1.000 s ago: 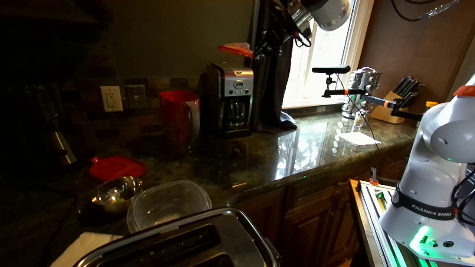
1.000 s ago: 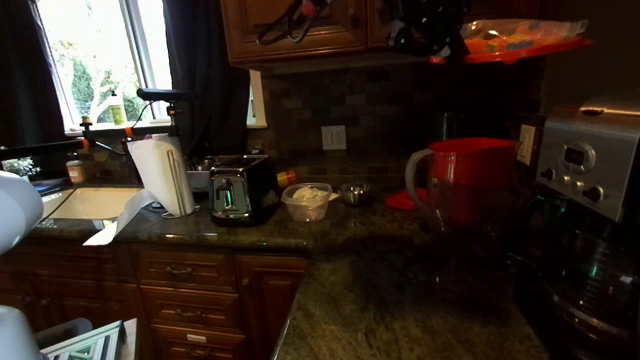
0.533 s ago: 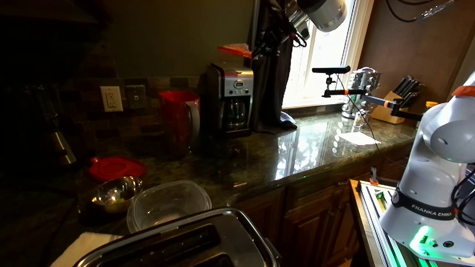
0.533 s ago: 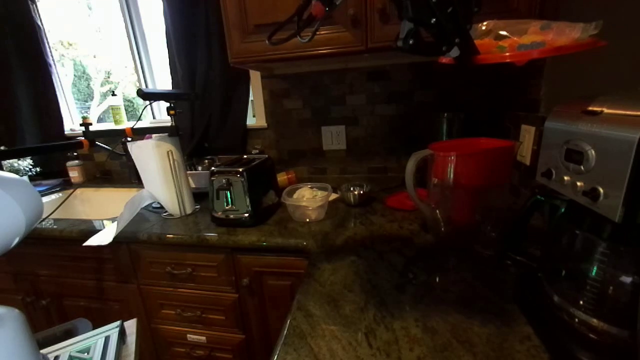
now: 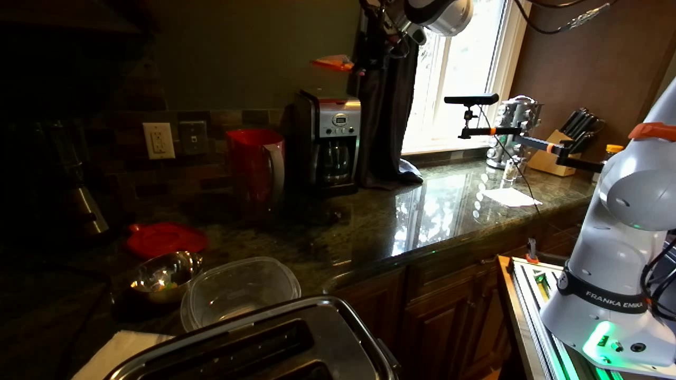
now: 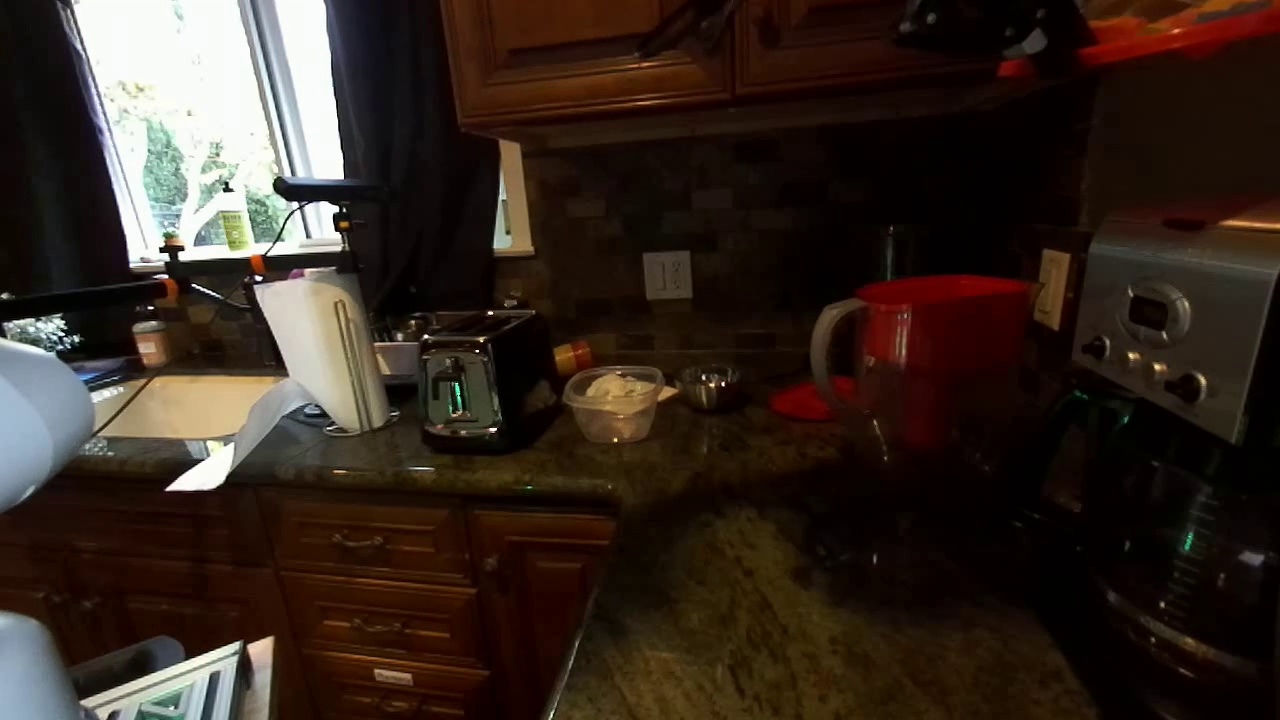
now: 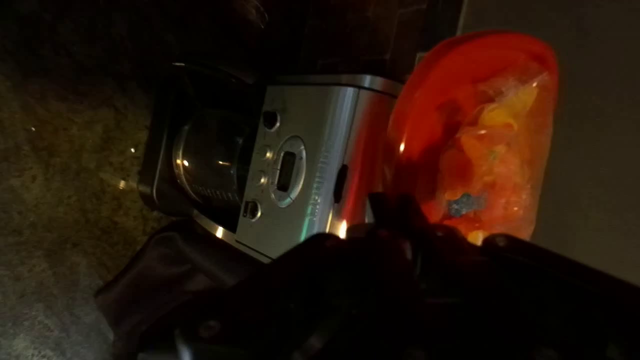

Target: Put the orange lid with a plastic pack on top of the coffee maker

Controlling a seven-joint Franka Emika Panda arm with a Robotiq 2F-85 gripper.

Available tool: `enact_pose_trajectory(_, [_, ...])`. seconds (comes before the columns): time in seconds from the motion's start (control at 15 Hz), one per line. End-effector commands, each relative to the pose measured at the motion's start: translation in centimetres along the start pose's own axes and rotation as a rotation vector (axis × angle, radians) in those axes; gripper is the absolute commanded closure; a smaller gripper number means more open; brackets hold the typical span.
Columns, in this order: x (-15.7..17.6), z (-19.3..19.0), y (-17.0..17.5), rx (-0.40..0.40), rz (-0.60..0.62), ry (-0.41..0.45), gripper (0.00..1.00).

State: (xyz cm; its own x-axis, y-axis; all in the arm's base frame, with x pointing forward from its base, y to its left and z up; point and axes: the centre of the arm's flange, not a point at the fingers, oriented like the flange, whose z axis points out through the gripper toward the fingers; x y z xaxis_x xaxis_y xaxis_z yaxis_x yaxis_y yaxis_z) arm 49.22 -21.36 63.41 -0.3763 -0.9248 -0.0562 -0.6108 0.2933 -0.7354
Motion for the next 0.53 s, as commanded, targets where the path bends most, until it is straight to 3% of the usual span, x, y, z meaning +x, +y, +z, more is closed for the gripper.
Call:
enact_pose_trajectory(0.0, [-0.8, 3.0, -5.8, -0.044, 0.089, 0.092, 0.98])
enact_pose_trajectory(0.13, [-1.0, 4.5, -7.2, -0.067, 0.123, 0.123, 0.98])
enact_pose_trajectory(0.47, [-1.7, 8.5, -10.2, -0.033, 0.203, 0.196, 0.98])
